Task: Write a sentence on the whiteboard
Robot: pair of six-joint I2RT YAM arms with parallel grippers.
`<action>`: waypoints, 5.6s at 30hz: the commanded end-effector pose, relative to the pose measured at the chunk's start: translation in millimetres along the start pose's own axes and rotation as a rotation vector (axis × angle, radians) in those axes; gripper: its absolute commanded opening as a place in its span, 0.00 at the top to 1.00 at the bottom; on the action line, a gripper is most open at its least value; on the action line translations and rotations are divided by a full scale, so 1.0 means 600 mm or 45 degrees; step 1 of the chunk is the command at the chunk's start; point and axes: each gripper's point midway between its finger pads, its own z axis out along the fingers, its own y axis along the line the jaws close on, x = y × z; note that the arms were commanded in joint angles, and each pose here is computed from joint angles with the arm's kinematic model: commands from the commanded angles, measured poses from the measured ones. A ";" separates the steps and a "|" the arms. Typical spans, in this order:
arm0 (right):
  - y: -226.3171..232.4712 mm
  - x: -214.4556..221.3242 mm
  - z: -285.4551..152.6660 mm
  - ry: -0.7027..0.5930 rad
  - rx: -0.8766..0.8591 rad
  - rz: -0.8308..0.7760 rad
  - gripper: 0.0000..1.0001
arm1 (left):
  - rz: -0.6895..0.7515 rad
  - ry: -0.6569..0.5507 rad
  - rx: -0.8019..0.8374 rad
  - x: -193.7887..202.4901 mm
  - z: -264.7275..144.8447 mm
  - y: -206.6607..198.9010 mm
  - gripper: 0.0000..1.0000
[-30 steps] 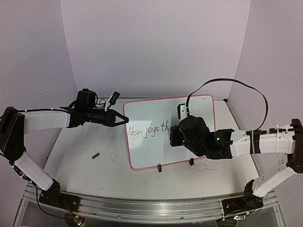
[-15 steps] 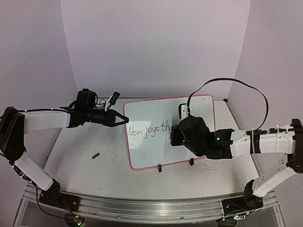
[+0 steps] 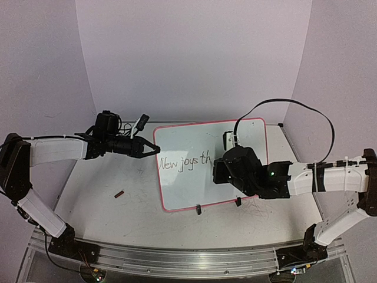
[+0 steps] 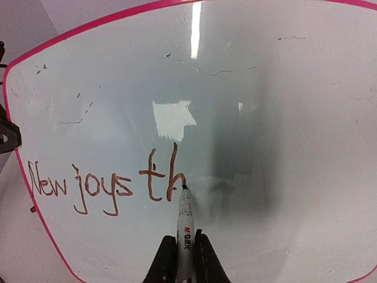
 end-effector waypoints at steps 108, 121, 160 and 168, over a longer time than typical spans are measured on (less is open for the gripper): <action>0.009 -0.051 -0.023 -0.093 -0.131 -0.083 1.00 | 0.031 0.040 0.053 0.003 0.011 -0.030 0.91; 0.006 -0.031 -0.013 -0.051 -0.118 -0.078 1.00 | 0.034 0.040 0.054 0.003 0.011 -0.031 0.91; -0.032 -0.031 -0.008 -0.101 0.026 0.002 1.00 | 0.032 0.045 0.050 0.006 0.012 -0.030 0.91; -0.025 -0.033 0.000 -0.110 0.022 -0.009 1.00 | 0.035 0.043 0.051 0.004 0.011 -0.031 0.91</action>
